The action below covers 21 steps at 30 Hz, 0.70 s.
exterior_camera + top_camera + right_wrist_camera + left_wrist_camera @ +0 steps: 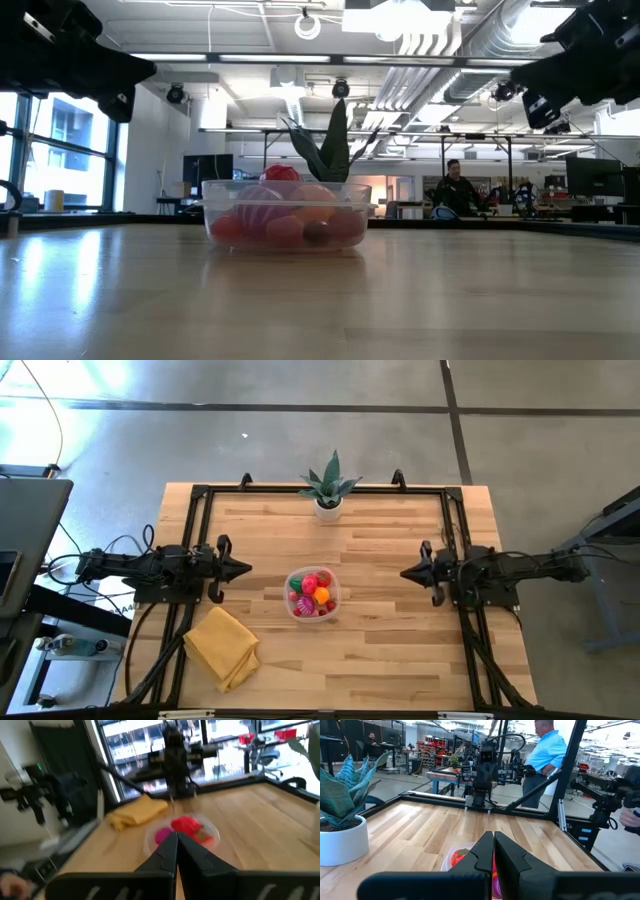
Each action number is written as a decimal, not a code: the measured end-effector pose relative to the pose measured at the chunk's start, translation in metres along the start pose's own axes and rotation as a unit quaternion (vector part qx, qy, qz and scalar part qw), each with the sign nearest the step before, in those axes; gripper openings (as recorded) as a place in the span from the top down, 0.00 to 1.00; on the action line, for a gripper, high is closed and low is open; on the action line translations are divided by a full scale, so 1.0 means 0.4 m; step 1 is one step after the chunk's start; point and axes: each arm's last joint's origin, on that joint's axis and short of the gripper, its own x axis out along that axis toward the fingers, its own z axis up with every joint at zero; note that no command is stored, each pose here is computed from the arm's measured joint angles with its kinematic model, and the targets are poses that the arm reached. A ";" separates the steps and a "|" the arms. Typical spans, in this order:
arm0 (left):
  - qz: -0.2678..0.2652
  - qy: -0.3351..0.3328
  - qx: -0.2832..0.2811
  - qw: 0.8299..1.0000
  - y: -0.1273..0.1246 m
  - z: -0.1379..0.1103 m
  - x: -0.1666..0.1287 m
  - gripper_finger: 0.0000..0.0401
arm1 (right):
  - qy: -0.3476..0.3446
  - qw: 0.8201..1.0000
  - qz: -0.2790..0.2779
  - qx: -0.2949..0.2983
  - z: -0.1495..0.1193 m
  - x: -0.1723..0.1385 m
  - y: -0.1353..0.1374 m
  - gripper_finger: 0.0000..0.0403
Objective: Pick and placing Produce into tupperware
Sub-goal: Return to Home Position
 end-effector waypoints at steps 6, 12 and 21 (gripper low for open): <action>0.000 0.000 0.000 1.000 0.000 0.000 0.000 0.99 | 0.030 0.997 -0.008 -0.068 -0.015 0.000 -0.004 1.00; 0.000 0.000 0.000 1.000 0.000 0.000 0.000 0.99 | 0.047 0.994 -0.009 -0.094 -0.023 -0.001 -0.005 1.00; 0.000 0.000 0.000 1.000 0.000 0.000 0.000 0.99 | 0.062 0.995 -0.012 -0.077 -0.030 -0.002 -0.007 1.00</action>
